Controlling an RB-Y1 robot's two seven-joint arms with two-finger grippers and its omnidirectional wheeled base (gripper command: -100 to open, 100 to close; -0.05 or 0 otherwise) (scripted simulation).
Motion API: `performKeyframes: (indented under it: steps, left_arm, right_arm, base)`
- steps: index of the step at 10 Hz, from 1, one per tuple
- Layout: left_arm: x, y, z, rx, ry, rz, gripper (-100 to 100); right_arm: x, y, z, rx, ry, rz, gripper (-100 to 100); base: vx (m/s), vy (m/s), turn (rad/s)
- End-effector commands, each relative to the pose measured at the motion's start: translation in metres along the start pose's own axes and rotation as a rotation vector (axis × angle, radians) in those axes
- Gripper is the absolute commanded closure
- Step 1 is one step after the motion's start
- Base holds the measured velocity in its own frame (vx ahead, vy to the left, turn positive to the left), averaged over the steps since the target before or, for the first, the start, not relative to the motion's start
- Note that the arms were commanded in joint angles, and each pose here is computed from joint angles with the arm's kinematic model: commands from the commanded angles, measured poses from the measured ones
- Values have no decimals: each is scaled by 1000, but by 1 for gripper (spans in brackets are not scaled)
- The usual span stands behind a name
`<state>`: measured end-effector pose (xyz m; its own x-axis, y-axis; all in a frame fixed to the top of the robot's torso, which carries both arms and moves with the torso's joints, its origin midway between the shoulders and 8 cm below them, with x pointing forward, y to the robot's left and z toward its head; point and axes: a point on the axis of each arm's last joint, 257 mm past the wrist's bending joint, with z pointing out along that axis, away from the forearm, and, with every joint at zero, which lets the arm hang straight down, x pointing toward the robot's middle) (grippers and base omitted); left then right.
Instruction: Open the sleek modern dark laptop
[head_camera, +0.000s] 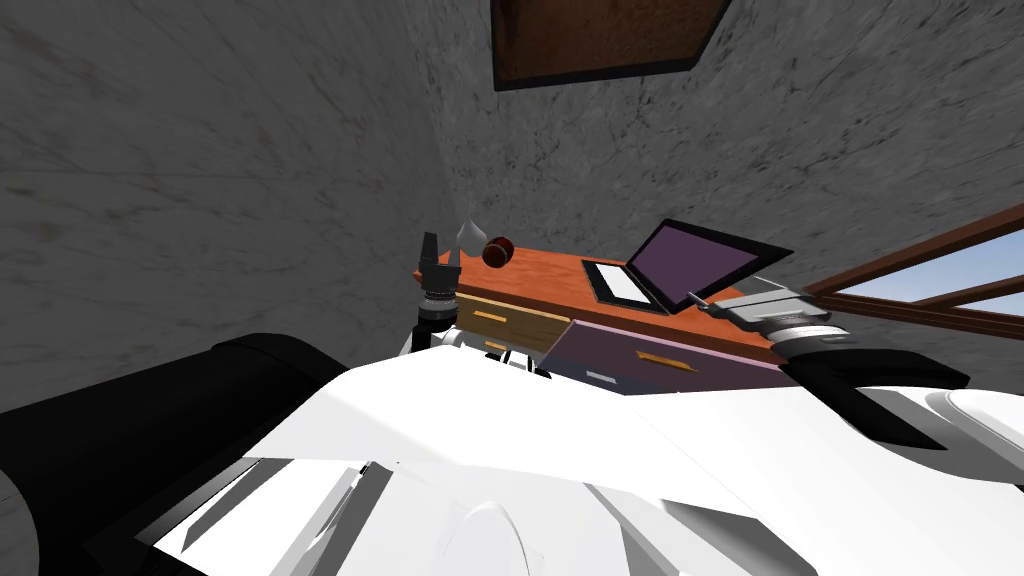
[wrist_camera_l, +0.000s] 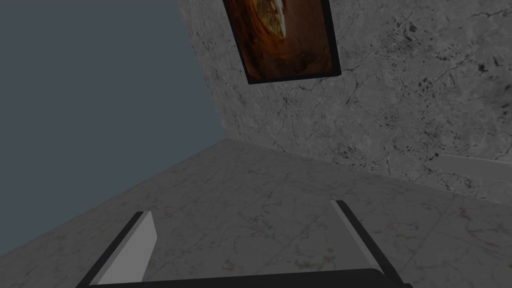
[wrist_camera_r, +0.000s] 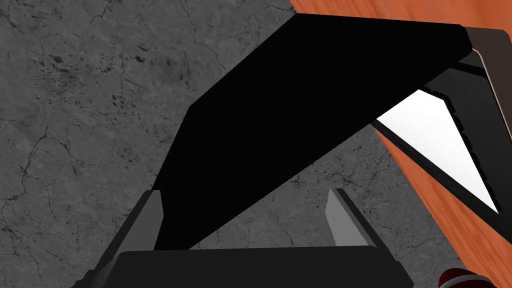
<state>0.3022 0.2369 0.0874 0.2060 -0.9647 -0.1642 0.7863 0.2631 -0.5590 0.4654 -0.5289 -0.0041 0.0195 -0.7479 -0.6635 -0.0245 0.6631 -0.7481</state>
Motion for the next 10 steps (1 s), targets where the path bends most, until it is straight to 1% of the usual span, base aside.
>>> performKeyframes:
  steps: [1,2,3,4,10]
  left_arm:
    - [0,0,0,0,0,0,0]
    - [0,0,0,0,0,0,0]
    - [0,0,0,0,0,0,0]
    - [0,0,0,0,0,0,0]
    - [0,0,0,0,0,0,0]
  right_arm:
    - [0,-1,0,1,0,1,100]
    - [-4,3,0,-1,1,-80,100]
    - [-5,5,0,-2,1,-119,100]
    - [-5,5,0,-2,1,-119,100]
    - [-18,16,-2,-6,-6,-357,100]
  base:
    - [9,4,-1]
    - [19,11,-31]
    - [12,46,1]
    - [-2,44,0]
    - [3,32,-15]
